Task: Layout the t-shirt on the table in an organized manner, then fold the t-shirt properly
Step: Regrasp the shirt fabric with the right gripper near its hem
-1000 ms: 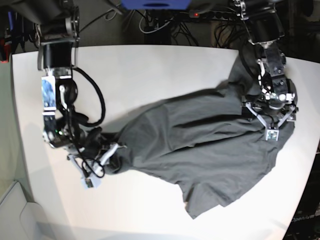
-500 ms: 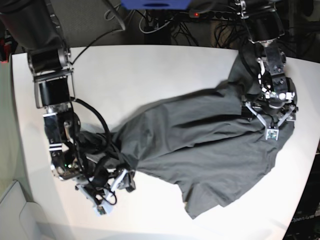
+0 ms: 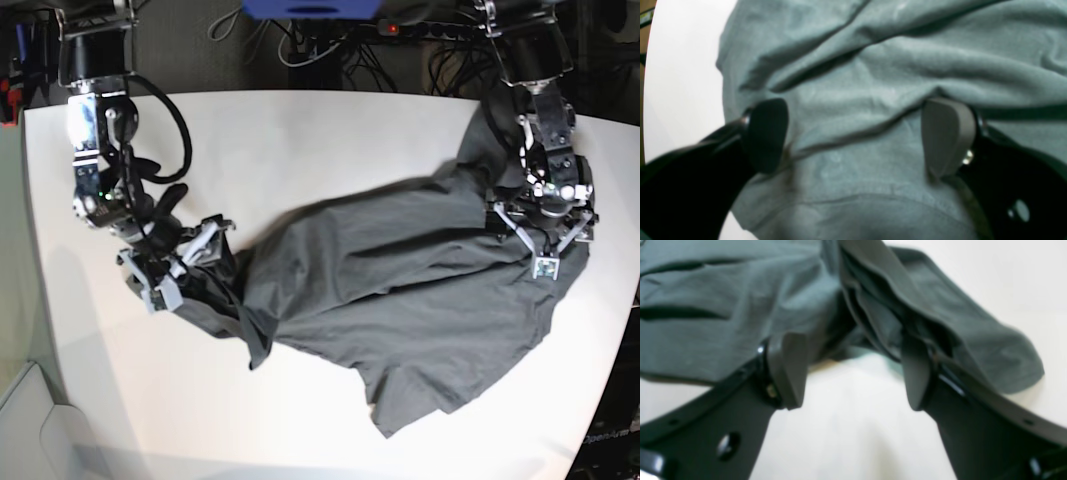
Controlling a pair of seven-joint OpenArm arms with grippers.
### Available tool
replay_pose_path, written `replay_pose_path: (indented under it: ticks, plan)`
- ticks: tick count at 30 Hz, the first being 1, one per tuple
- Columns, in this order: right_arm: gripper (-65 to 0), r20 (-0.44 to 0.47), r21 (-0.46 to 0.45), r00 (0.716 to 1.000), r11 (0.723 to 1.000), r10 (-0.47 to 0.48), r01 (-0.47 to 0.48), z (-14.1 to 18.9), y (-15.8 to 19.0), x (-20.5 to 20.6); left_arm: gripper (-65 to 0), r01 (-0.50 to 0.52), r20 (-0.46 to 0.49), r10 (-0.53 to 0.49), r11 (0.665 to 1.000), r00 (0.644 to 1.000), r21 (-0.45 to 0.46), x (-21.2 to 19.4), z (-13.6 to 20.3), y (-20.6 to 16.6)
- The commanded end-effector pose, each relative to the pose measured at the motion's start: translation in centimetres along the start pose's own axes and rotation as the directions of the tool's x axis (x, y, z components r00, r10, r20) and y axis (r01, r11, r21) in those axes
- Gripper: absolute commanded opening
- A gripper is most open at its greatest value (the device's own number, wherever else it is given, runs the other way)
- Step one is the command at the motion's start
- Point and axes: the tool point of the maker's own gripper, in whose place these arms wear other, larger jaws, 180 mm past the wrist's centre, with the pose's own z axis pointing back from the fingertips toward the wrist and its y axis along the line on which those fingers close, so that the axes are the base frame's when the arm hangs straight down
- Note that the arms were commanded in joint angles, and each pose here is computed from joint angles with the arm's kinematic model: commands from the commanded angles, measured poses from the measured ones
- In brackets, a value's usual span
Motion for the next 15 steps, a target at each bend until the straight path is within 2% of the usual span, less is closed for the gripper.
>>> replay_pose_path:
  ticks: [1, 6, 15]
  plan:
    - [-20.4, 0.046, -0.002, 0.999, 1.000, 0.004, -0.004, 0.0, -0.3, 1.2, -3.2, 0.042, -0.095, -0.039, 0.999, 0.995, 0.032, -1.9, 0.1, 0.9]
    - [-20.4, 0.038, -0.012, 0.999, 0.999, -0.036, 0.037, -1.1, -1.2, -0.4, -3.2, 0.044, -0.097, -0.041, 0.999, 0.994, 0.030, -2.1, 0.1, 0.9]
    - [-20.3, 0.047, -0.043, 0.996, 0.996, -0.080, 0.082, -3.2, -3.6, -0.3, -3.2, 0.043, -0.097, -0.039, 0.999, 0.994, 0.031, -2.1, 0.1, 0.9]
